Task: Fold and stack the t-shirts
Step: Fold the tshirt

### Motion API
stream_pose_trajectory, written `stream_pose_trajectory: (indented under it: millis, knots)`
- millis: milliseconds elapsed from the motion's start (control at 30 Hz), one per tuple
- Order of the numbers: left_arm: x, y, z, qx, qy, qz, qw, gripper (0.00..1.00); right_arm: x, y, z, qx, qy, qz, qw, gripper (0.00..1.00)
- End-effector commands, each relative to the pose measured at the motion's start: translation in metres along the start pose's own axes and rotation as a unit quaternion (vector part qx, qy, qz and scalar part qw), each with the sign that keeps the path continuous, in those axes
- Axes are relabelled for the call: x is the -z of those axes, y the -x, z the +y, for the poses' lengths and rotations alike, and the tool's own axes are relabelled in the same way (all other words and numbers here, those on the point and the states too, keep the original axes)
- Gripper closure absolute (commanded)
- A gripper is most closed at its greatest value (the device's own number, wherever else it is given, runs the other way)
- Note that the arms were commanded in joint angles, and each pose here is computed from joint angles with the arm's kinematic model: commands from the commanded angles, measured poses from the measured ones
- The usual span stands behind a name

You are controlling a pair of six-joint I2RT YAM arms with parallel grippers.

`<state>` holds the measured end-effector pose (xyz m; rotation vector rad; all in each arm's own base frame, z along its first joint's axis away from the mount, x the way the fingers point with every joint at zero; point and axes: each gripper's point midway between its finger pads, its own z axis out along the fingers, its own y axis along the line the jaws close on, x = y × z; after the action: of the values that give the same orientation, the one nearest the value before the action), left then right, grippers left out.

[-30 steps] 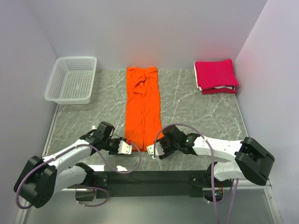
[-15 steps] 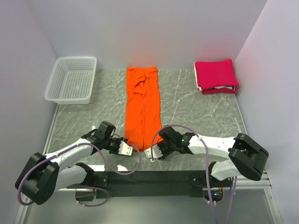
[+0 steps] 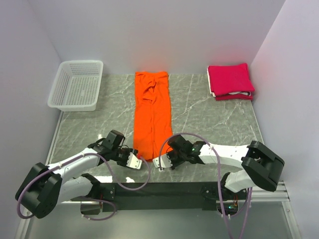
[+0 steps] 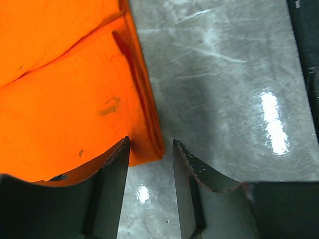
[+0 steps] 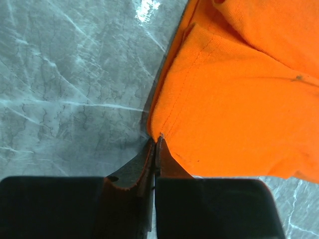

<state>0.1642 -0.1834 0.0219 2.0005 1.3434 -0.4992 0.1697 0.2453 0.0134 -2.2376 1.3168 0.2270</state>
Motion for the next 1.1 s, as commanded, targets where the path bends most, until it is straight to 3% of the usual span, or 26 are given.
stream_pose_trajectory:
  millis: [0, 233, 333, 533, 800, 1067]
  knots:
    - [-0.001, 0.004, -0.008, -0.002, -0.02, 0.002, 1.0, 0.54, -0.001, -0.007, 0.01, -0.021, 0.02, 0.023, 0.999, 1.0]
    - [-0.012, -0.014, -0.015, 0.023, -0.047, 0.038, 0.998, 0.7, 0.001, -0.008, 0.009, -0.024, 0.013, 0.027, 0.999, 1.0]
    - [-0.011, -0.006, -0.009, 0.025, -0.041, 0.028, 0.998, 0.85, 0.004, -0.008, 0.009, -0.029, 0.011, 0.029, 0.999, 1.0]
    - [0.0, 0.017, -0.014, 0.017, -0.058, 0.006, 0.998, 0.99, 0.015, 0.01, 0.015, -0.046, 0.013, 0.012, 0.999, 1.0]
    - [0.023, 0.067, -0.021, 0.023, -0.051, -0.053, 0.997, 0.99, 0.043, 0.042, 0.022, -0.064, -0.006, -0.019, 0.998, 1.0]
    - [0.038, 0.064, 0.024, 0.015, 0.04, -0.03, 0.999, 0.99, 0.055, 0.033, -0.012, -0.036, -0.064, -0.006, 0.997, 1.0]
